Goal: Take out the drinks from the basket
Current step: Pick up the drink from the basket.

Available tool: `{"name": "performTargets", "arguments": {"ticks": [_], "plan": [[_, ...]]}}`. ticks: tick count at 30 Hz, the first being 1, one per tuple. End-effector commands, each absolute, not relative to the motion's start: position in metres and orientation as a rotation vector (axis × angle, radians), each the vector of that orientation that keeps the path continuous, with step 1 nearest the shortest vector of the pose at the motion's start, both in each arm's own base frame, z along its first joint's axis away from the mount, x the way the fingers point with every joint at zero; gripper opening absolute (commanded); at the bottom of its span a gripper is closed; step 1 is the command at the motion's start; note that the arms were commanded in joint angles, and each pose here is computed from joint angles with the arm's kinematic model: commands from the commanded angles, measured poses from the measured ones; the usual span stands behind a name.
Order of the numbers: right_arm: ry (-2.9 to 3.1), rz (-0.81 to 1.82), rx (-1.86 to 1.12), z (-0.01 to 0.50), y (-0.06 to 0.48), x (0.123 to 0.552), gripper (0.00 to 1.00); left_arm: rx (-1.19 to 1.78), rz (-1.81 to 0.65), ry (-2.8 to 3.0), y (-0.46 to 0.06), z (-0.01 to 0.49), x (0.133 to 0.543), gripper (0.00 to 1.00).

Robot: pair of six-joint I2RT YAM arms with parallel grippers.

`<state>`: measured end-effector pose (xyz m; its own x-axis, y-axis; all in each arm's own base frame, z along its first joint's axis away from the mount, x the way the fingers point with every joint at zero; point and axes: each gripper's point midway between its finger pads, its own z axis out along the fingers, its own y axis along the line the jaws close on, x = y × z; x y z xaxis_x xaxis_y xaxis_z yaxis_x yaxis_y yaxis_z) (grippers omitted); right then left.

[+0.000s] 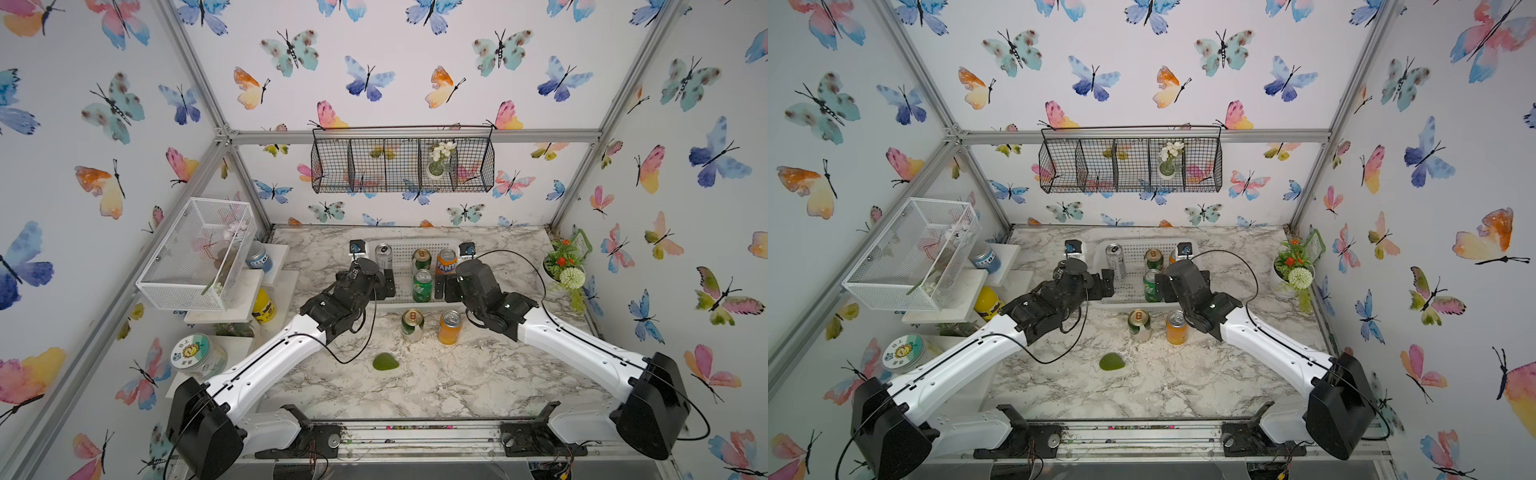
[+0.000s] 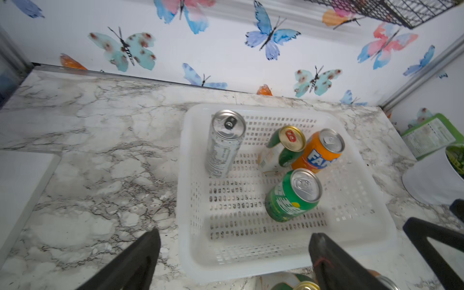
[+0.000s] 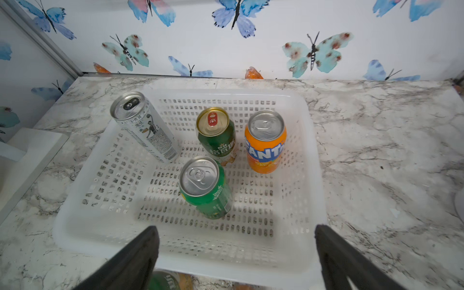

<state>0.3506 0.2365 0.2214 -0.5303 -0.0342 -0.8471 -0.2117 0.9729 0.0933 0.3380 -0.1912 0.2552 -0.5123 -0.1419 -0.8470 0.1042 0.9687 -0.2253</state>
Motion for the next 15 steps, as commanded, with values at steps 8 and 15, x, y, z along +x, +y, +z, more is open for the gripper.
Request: {"name": "performTargets", "arguments": {"ticks": [8,15], "plan": [[2.237,0.351,-0.261,0.198,0.278,0.385,1.00,-0.101,-0.208,2.084,-0.158,0.257,0.349,0.99],[2.262,0.357,-0.249,0.188,0.278,0.395,1.00,-0.142,-0.239,2.101,-0.146,0.245,0.351,0.99]]}}
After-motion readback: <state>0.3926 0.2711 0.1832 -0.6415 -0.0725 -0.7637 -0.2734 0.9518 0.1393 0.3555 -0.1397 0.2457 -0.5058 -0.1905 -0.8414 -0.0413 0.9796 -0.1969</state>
